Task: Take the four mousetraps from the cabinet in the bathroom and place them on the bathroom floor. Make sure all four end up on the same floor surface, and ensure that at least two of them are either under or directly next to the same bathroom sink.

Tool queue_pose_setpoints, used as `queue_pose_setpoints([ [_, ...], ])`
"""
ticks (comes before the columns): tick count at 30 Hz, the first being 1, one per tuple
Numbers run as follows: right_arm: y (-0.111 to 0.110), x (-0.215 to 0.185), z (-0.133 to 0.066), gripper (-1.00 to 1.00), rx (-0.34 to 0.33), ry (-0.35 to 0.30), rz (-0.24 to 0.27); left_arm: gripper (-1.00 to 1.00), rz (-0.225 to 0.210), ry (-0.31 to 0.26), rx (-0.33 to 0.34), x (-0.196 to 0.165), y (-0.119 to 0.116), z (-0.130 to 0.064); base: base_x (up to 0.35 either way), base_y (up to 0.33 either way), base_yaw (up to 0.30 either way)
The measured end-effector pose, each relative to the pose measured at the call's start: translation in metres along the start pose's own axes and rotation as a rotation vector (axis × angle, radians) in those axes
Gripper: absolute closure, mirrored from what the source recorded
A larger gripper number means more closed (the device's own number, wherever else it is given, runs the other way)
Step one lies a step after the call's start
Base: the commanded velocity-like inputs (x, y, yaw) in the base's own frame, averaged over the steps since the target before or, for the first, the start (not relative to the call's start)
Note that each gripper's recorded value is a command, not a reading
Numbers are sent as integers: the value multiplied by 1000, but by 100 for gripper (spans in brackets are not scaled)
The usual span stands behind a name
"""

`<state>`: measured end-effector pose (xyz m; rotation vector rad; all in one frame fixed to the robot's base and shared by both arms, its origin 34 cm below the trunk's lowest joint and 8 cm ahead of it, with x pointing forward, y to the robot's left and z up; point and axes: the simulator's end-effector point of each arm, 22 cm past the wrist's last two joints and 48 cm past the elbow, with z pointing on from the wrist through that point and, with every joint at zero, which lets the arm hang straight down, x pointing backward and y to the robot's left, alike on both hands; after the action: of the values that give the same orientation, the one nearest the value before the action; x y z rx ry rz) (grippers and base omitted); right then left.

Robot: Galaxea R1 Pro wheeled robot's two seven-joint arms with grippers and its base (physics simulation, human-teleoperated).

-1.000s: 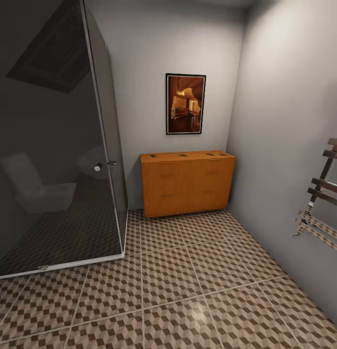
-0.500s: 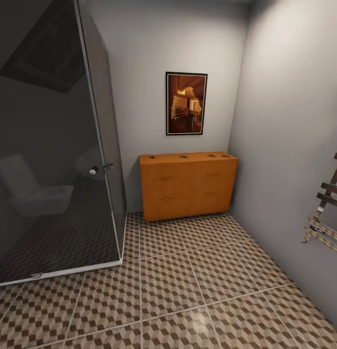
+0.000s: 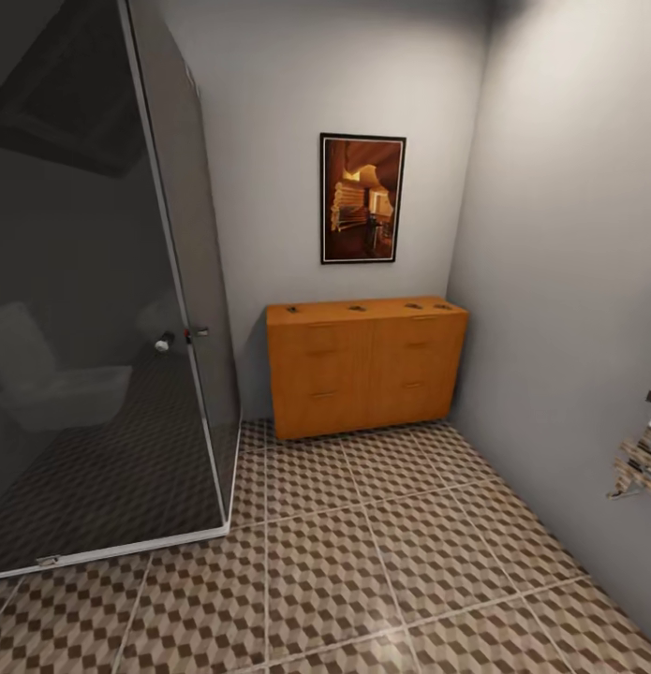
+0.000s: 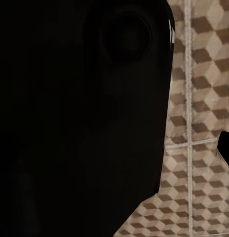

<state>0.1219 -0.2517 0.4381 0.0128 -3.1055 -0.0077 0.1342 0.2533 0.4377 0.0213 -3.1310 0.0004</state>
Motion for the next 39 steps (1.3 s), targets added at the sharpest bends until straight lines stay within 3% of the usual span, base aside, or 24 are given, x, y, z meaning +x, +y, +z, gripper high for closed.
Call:
queue_pose_setpoints([
  [39, -2, 0, 0, -100, 9, 0, 17, -100, -2, -1, 1, 0, -1, 0, 324, 0, 0],
])
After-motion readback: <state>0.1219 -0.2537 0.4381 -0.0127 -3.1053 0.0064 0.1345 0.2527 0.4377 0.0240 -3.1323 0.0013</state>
